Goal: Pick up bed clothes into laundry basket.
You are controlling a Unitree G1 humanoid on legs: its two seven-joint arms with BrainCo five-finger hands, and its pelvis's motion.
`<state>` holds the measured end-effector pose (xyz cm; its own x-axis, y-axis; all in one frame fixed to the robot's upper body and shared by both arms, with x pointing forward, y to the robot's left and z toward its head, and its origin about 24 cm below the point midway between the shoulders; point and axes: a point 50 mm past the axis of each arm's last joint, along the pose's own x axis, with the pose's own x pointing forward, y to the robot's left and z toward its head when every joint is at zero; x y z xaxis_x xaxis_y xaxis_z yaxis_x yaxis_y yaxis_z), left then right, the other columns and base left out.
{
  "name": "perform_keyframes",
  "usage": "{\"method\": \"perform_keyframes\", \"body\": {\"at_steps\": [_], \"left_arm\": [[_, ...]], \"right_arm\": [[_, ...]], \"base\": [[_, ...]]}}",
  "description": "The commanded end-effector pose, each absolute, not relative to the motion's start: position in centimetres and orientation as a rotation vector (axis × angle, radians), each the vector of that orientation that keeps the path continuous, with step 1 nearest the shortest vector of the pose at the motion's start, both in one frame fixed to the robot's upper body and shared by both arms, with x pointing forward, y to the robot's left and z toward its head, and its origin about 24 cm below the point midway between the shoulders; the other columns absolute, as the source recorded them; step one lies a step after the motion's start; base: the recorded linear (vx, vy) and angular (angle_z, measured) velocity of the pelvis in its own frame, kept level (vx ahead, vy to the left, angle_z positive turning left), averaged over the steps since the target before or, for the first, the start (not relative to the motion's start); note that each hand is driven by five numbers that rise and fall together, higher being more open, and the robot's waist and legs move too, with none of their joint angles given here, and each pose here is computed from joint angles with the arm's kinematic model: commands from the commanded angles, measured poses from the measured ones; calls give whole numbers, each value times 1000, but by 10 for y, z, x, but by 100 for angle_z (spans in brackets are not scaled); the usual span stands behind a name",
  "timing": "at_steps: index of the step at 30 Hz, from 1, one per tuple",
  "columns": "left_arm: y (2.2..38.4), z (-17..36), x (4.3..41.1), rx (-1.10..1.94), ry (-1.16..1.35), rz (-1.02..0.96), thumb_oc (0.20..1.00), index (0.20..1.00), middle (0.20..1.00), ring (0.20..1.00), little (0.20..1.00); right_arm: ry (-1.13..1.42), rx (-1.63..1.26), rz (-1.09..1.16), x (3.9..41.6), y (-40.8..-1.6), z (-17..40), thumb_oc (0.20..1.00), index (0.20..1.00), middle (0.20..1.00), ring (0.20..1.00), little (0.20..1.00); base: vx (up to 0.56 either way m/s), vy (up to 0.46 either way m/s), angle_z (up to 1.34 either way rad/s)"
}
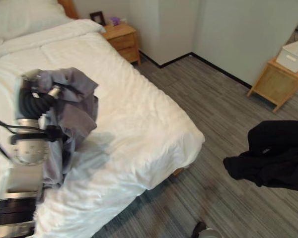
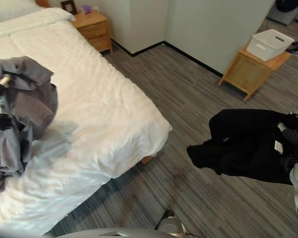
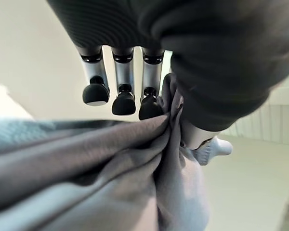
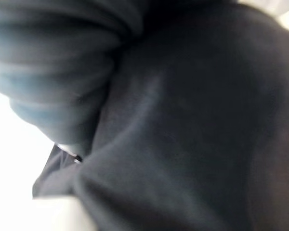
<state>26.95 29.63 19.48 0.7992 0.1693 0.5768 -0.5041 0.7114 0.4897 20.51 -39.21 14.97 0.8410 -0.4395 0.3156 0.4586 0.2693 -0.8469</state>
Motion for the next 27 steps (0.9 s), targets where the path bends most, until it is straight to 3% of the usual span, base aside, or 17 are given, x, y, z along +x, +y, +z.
{"method": "perform_keyframes", "body": {"at_steps": [1,8,17,21,27], "left_arm": [[279,254,268,600,-828,364,200,200,200,200,200],[269,239,268,385,-804,299,200,200,200,200,200],[253,236,262,332,-841,280,200,200,200,200,200],[238,231,260,226,-832,183,200,200,200,200,200],[236,238,266,248,-817,160,200,200,200,200,200]], "right_arm": [[-292,-1125,-648,223,-380,209,200,200,200,200,200],[-473,-1170,-424,256,-324,231,200,200,200,200,200],[-651,-1100,-228,276,-268,239,200,200,200,200,200],[-727,-962,-100,291,-222,230,200,200,200,200,200],[-757,-997,-31,299,-194,230,200,200,200,200,200]], "base": [[102,-184,-73],[246,-265,-110],[362,-31,-106],[692,-21,-92],[530,16,-42]]}}
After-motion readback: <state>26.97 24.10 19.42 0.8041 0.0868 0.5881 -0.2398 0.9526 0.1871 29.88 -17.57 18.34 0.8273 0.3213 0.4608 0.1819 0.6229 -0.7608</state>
